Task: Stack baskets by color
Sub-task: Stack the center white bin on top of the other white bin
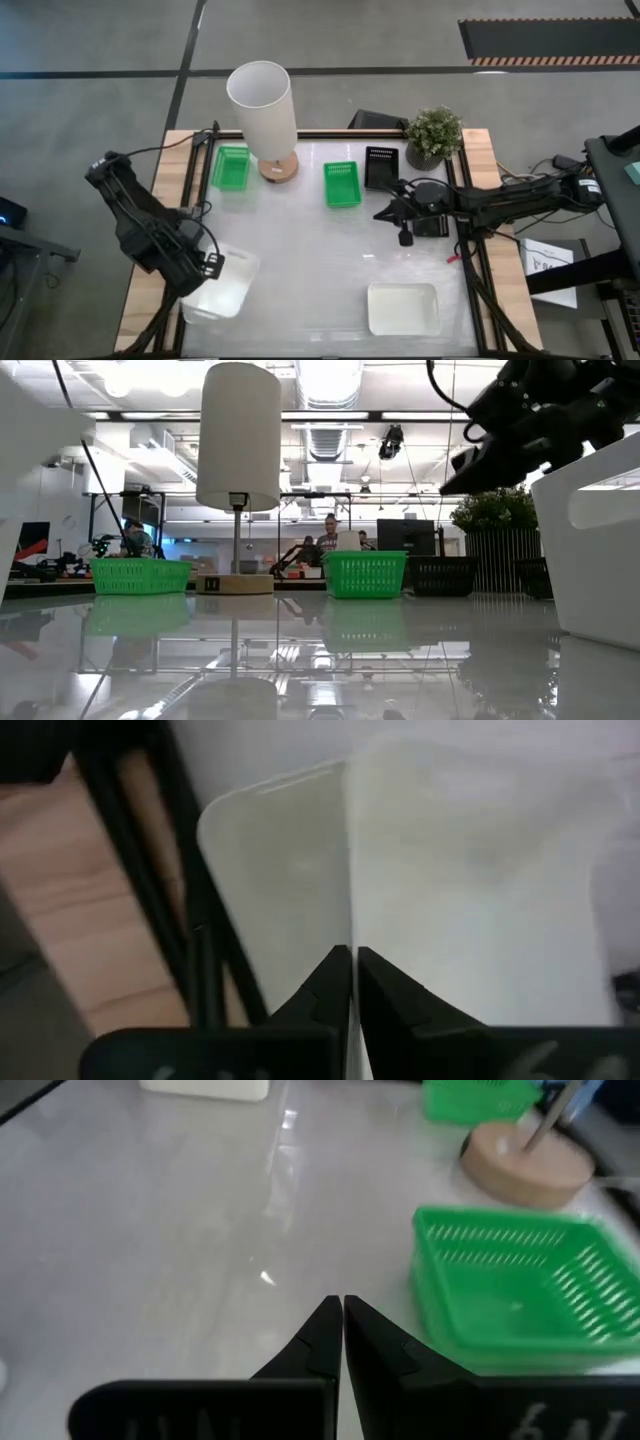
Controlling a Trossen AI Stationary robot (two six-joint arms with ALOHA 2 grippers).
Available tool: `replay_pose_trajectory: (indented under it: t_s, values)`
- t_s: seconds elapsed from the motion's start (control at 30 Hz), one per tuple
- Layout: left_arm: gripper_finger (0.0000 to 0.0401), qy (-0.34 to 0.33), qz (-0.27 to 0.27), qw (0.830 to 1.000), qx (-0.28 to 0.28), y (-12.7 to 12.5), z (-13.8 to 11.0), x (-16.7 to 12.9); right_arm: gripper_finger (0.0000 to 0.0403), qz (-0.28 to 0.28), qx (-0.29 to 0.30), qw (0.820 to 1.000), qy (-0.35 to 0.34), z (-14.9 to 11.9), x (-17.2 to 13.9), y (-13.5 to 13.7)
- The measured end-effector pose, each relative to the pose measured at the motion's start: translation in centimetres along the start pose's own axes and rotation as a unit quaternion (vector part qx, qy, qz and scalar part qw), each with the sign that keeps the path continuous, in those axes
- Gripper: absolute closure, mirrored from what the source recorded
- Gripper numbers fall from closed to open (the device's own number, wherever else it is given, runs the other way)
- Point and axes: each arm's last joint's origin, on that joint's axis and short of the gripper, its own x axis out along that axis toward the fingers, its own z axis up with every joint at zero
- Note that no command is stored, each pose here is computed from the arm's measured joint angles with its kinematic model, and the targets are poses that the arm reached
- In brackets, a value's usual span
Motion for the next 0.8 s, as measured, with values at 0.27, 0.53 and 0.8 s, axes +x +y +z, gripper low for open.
replay_pose_trajectory:
  t_s: [0.27, 0.53, 0.8]
  values:
    - [0.0401, 0.067, 0.076, 0.995, -0.020, 0.7, -1.0, 0.7, 0.0394, 0.009, 0.044, 0.999, 0.018, -1.8, 0.1, 0.6]
    - [0.0401, 0.058, 0.105, 0.992, -0.025, 0.8, -1.0, 2.1, 0.0394, 0.015, 0.054, 0.998, 0.013, -1.9, 0.1, 0.8]
    - [0.0401, 0.029, 0.140, 0.989, -0.029, 1.4, -0.7, 4.2, 0.0394, 0.016, 0.054, 0.998, 0.012, -1.9, 0.1, 0.8]
